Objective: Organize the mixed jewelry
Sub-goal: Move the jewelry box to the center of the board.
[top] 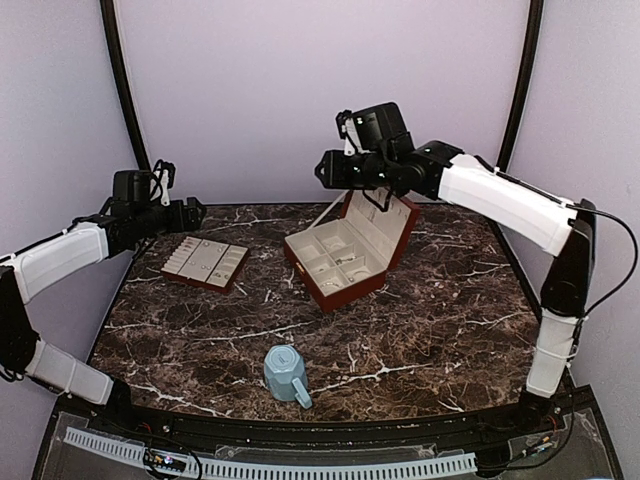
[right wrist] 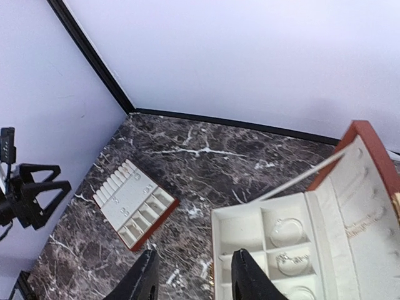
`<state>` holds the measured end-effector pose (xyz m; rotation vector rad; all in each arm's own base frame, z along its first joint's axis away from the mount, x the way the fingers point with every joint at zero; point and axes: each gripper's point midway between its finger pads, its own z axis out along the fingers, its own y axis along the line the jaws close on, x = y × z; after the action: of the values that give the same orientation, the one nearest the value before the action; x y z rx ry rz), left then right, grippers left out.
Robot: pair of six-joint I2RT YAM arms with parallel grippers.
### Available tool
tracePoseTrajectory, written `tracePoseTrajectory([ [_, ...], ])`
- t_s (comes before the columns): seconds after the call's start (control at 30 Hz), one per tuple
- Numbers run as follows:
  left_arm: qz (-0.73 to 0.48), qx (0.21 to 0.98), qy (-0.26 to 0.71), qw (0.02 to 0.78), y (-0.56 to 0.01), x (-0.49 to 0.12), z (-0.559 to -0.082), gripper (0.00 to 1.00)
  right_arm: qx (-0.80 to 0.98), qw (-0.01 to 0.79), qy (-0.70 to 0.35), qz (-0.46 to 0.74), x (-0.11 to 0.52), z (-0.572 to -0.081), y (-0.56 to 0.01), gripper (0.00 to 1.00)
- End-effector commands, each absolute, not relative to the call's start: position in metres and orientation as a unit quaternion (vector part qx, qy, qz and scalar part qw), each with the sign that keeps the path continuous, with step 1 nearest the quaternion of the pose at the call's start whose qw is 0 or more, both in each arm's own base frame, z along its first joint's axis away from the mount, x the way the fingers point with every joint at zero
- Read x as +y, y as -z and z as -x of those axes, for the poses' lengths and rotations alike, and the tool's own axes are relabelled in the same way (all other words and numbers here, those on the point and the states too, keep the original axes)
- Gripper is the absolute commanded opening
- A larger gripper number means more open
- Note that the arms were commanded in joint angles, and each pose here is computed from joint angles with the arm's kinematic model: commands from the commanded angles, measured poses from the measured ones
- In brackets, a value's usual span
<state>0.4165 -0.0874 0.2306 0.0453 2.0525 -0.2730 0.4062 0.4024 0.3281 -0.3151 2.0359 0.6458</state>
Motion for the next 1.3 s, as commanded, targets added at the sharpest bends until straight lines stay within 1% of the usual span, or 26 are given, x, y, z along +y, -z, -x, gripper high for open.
tracePoseTrajectory([
  [0.0, -0.015, 0.84, 0.12, 0.529, -0.245, -0.087, -0.412, 0.95, 0.853, 0.473, -0.208, 0.074, 0.347, -0.389, -0.324, 0.45],
  [0.17, -0.015, 0.839, 0.128, 0.528, -0.246, -0.09, -0.411, 0.95, 0.874, 0.447, -0.189, 0.017, 0.3, -0.354, -0.303, 0.52],
  [0.3, -0.014, 0.838, 0.138, 0.527, -0.247, -0.092, -0.41, 0.95, 0.879, 0.43, -0.204, -0.024, 0.278, -0.328, -0.276, 0.61],
  [0.4, -0.013, 0.837, 0.147, 0.527, -0.249, -0.094, -0.409, 0.95, 0.87, 0.425, -0.243, -0.053, 0.277, -0.319, -0.247, 0.66],
  [0.47, -0.013, 0.836, 0.15, 0.528, -0.251, -0.095, -0.408, 0.95, 0.872, 0.415, -0.248, -0.073, 0.273, -0.316, -0.222, 0.66],
  [0.6, -0.013, 0.832, 0.15, 0.534, -0.256, -0.094, -0.406, 0.96, 0.875, 0.396, -0.255, -0.112, 0.275, -0.319, -0.193, 0.64],
  [0.8, -0.013, 0.827, 0.146, 0.544, -0.264, -0.092, -0.403, 0.96, 0.878, 0.378, -0.252, -0.151, 0.284, -0.33, -0.154, 0.65],
  [1.0, -0.014, 0.823, 0.147, 0.549, -0.269, -0.092, -0.401, 0.96, 0.886, 0.365, -0.242, -0.155, 0.303, -0.348, -0.125, 0.57],
  [1.27, -0.013, 0.819, 0.143, 0.556, -0.275, -0.09, -0.4, 0.96, 0.896, 0.341, -0.231, -0.166, 0.308, -0.359, -0.09, 0.57],
])
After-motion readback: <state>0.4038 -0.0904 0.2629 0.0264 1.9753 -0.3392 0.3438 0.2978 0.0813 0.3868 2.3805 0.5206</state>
